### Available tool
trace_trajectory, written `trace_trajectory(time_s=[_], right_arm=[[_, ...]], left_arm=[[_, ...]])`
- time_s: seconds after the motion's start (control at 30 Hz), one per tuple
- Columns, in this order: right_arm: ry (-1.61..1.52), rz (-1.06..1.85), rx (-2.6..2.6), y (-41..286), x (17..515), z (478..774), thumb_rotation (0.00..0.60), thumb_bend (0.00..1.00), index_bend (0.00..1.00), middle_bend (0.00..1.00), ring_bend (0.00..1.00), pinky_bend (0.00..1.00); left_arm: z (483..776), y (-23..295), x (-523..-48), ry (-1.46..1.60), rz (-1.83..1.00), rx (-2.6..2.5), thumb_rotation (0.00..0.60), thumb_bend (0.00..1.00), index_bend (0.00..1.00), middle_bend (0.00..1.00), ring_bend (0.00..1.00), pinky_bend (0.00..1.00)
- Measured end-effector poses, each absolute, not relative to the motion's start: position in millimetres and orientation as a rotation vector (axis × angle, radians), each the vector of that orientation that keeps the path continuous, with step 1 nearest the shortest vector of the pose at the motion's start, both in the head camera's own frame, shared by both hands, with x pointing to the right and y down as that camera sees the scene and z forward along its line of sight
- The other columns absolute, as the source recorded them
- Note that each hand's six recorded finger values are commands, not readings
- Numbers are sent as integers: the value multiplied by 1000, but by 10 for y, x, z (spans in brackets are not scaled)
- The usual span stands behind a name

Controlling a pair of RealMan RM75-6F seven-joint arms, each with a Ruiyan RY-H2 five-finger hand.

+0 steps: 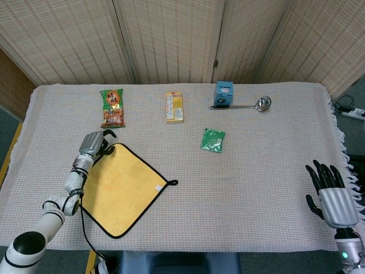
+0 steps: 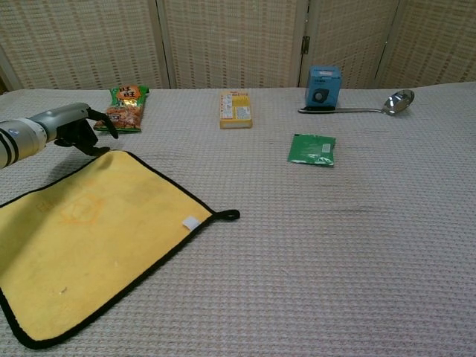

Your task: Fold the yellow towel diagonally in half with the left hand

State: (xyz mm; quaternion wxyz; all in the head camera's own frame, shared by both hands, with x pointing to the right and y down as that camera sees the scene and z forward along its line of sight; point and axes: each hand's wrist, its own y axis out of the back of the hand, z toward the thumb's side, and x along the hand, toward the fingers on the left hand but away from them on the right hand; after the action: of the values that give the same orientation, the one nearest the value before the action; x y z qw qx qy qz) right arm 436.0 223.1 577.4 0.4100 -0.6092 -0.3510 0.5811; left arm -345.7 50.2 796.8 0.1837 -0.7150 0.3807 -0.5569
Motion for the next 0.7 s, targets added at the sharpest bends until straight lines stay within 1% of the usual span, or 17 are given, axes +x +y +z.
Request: trace_trajectory(time_s=[0.17,0.3,0.7], right_arm=[[-886,1467,-1535,2232,4376,5776,600,480,0,0,0,0],[-885,1470,-1535,2228,4384,5786,600,480,0,0,0,0],[-885,1484,-1537,2218,4398,5813,600,479,0,0,0,0]], left_arm=[[7996,502,-3513,1075,-1599,-2002,600,489,444,1000,1000,1000],[8034,539,-3542,1069,-1624,-2005,600,489,451,1000,1000,1000],[8084,552,-3487,1053,-1637,-2020,600,489,416,1000,1000,1000]])
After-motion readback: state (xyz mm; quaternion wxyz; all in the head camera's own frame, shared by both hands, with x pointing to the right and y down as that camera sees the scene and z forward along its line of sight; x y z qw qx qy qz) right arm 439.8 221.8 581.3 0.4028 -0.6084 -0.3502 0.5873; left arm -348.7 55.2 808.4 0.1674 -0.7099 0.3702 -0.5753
